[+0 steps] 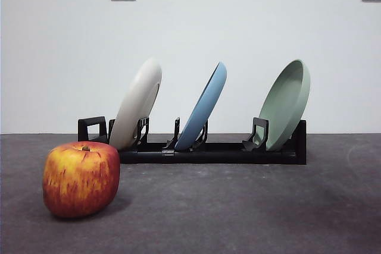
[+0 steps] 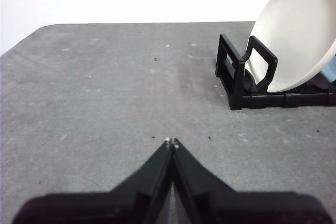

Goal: Take the yellow plate from the plate rack,put the plate on the table,take the apple from the table,put the apple in the plate

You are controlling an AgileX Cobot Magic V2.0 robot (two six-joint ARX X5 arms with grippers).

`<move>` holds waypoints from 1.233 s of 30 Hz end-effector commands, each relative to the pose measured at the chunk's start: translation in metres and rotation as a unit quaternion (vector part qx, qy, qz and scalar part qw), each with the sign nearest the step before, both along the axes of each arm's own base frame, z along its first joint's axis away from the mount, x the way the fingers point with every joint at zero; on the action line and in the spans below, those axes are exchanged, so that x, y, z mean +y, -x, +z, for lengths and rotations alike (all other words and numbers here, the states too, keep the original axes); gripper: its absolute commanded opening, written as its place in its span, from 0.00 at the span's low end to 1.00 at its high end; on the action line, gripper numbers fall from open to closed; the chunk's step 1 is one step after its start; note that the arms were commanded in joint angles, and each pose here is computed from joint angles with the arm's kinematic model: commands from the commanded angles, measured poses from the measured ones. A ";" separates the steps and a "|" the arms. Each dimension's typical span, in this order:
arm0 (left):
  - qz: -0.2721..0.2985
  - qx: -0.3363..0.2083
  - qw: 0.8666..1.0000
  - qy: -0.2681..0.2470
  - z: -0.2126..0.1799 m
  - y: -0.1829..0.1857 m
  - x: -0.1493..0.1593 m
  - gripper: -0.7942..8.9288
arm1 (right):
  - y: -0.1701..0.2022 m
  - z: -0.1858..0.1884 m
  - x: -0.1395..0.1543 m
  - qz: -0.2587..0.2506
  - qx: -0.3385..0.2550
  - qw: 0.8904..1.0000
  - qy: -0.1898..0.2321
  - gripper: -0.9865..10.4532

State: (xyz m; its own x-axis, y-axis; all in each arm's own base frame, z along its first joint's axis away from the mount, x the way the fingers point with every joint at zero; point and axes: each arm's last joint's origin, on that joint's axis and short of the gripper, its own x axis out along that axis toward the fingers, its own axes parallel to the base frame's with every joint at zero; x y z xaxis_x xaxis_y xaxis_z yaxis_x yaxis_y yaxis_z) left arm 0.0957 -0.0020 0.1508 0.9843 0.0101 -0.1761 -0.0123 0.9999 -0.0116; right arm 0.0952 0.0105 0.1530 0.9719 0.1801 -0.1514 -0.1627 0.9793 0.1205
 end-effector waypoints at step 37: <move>-0.142 0.062 0.985 0.072 0.170 -0.065 -0.011 0.07 | -0.051 0.169 0.012 0.123 0.139 0.981 -0.048 0.07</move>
State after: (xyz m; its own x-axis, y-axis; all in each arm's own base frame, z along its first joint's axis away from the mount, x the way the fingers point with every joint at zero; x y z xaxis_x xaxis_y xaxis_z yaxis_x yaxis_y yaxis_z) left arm 0.1535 -0.0125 0.3211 0.9256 -0.2822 -0.2525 0.2366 0.9516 -0.1962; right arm 0.1437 0.0212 0.3200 0.8369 0.4065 -0.3666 -0.2962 0.8995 0.3211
